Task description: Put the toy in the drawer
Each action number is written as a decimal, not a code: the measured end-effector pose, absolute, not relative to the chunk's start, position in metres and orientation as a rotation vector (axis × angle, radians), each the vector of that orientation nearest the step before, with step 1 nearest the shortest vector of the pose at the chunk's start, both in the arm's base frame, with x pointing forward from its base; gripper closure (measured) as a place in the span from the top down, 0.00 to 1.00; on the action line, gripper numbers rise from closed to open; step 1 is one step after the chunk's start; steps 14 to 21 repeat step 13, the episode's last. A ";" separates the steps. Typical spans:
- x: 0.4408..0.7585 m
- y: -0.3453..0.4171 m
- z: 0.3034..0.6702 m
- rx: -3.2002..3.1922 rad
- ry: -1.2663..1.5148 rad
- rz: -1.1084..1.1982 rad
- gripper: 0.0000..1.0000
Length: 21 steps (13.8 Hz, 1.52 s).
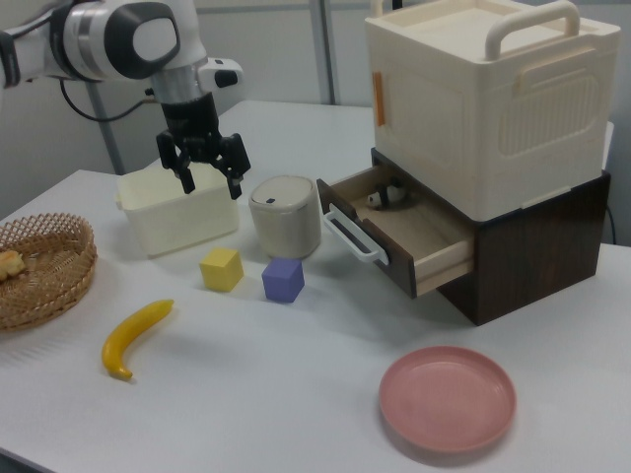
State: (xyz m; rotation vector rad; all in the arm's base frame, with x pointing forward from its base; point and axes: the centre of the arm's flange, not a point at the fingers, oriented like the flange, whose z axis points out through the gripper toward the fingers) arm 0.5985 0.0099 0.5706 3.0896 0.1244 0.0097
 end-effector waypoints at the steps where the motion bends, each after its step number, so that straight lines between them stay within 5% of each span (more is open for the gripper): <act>1: 0.592 0.008 0.579 3.107 0.108 0.005 1.00; 21: 0.567 -0.003 0.608 3.114 0.032 -0.032 1.00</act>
